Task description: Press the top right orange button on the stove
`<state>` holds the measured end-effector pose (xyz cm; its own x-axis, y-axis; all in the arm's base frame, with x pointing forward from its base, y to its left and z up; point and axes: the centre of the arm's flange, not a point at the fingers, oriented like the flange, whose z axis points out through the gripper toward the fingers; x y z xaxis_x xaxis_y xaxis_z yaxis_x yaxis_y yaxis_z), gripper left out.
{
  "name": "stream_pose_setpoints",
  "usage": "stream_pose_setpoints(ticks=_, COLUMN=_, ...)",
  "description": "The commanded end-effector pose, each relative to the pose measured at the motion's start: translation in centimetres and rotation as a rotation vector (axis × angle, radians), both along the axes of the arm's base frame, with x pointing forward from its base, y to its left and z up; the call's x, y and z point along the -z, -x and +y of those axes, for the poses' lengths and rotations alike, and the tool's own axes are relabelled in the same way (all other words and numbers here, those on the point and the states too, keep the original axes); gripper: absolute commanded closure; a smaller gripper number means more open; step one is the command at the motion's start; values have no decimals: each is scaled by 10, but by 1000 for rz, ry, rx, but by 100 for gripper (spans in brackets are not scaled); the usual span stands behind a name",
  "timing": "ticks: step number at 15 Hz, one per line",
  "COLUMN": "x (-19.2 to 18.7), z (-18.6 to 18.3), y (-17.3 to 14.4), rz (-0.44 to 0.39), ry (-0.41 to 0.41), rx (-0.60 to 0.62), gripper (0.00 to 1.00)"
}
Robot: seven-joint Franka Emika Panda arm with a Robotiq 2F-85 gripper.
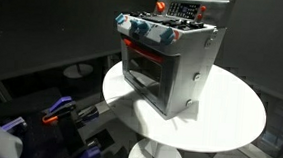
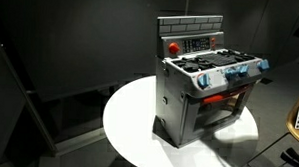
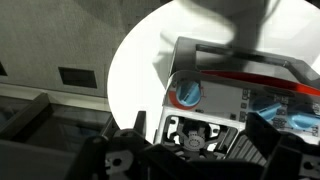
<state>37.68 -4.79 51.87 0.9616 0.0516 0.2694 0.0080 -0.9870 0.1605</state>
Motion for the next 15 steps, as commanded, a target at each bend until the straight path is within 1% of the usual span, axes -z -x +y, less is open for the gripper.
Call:
stream_pose_setpoints(ticks=1, x=-1, z=2, y=-13, rz=-6, ry=4, rx=12, gripper=0)
stream_pose_setpoints(ticks=3, x=-3, z=4, y=-22, rz=-22, ry=6, rx=12, gripper=0)
stream_pose_setpoints(ticks=8, x=-7, z=11, y=-58, rz=-118, ry=14, rx=32, gripper=0)
stream_pose_setpoints(ticks=15, x=-5, z=2, y=-119, rz=-227, ry=30, rx=126, gripper=0)
